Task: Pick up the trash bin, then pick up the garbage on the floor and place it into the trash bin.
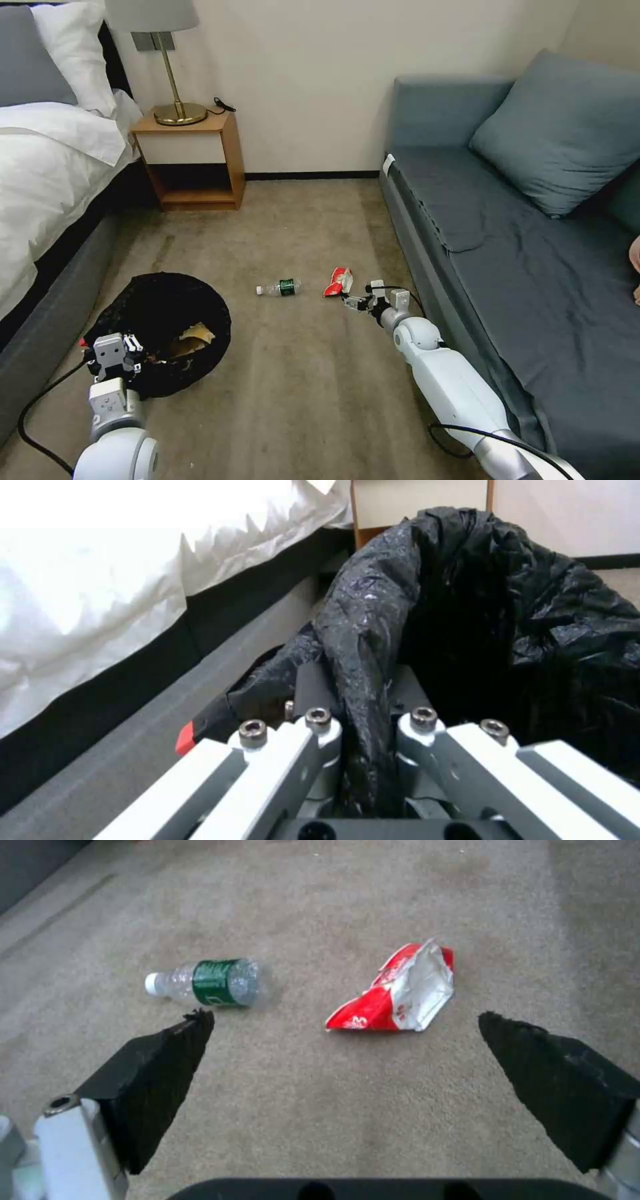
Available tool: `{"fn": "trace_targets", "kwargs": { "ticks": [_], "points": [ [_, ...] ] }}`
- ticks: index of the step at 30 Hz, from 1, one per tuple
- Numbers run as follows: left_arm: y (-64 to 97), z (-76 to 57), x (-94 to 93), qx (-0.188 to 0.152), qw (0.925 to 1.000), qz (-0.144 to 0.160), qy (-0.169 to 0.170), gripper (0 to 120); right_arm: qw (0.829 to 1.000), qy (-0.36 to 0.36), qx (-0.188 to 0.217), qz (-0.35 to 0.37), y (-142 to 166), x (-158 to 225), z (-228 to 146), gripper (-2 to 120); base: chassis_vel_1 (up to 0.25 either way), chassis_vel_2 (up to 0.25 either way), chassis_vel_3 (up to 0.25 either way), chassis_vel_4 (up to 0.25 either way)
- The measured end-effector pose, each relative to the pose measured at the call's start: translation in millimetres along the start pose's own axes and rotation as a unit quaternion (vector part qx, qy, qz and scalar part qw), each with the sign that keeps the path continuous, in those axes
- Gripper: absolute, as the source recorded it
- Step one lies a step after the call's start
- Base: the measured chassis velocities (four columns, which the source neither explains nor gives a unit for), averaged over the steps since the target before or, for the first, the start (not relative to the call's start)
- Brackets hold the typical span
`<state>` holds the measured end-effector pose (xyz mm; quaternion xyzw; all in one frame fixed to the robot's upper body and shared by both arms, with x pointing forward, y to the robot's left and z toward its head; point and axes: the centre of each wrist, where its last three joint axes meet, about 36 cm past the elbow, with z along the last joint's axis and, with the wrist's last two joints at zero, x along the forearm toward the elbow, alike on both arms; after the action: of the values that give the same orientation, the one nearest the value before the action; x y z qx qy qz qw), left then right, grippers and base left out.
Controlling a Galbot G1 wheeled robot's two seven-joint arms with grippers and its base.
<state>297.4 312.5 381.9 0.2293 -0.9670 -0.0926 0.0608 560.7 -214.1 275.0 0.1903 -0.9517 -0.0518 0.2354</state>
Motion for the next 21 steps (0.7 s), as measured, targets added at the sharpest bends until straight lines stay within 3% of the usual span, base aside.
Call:
{"fn": "trace_targets", "kwargs": {
  "ticks": [21],
  "points": [
    [2.0, 6.3, -0.6, 0.001, 1.0000, -0.001, 0.000, 4, 1.000, 0.006, -0.003, -0.003, 2, -3, 12, 100, -0.005, 0.003, 0.006, -0.005]
  ]
}}
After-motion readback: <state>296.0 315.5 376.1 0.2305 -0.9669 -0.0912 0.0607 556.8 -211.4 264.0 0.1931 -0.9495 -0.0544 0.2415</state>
